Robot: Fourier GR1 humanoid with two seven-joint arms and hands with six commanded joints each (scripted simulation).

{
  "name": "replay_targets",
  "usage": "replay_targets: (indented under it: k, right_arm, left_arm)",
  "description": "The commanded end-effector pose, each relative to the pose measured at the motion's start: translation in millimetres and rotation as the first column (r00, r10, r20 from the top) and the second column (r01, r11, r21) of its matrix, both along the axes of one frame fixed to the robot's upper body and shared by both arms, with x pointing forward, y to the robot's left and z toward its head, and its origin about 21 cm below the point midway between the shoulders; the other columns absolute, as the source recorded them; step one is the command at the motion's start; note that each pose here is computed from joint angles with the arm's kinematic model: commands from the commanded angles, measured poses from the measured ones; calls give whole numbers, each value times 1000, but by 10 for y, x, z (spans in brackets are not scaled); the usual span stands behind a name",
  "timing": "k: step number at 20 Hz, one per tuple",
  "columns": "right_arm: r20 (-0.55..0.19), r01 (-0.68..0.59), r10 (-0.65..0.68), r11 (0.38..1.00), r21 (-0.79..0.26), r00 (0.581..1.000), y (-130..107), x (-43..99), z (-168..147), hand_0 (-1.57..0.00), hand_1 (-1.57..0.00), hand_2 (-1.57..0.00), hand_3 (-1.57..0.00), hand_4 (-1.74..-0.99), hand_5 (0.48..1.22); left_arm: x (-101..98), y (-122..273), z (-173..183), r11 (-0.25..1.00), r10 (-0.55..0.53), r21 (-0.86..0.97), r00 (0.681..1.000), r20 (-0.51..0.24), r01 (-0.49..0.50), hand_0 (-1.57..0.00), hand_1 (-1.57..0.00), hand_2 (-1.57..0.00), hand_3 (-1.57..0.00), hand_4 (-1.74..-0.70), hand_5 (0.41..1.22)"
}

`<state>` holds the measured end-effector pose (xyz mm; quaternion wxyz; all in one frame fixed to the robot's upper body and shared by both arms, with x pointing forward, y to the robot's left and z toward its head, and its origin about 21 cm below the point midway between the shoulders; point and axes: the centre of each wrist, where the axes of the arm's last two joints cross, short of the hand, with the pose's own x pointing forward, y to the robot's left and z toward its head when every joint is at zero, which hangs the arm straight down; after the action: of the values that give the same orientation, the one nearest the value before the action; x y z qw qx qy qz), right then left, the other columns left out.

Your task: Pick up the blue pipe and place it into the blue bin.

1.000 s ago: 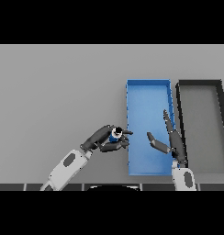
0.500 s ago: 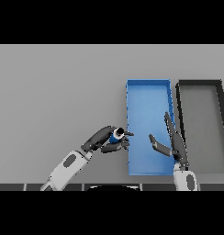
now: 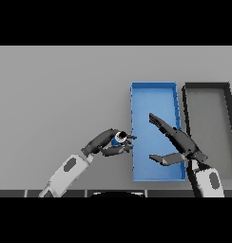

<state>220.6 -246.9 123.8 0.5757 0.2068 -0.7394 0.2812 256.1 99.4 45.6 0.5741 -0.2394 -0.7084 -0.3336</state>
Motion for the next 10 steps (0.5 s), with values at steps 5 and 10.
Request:
replay_targets:
  k: [5,10]
  right_arm:
    - [37,-163,168,980,-117,985,325,159,201,1,1,1,1,-1306,521]
    - [26,-274,281,949,-157,959,673,268,285,1,1,1,1,-1232,531]
  left_arm:
    - [-29,0,-50,1000,-21,6,1000,-4,21,-1571,-1571,-1571,-1484,-1741,1221]
    - [2,-25,9,999,-44,-20,999,9,44,-1571,-1571,-1571,-1516,-1741,1221]
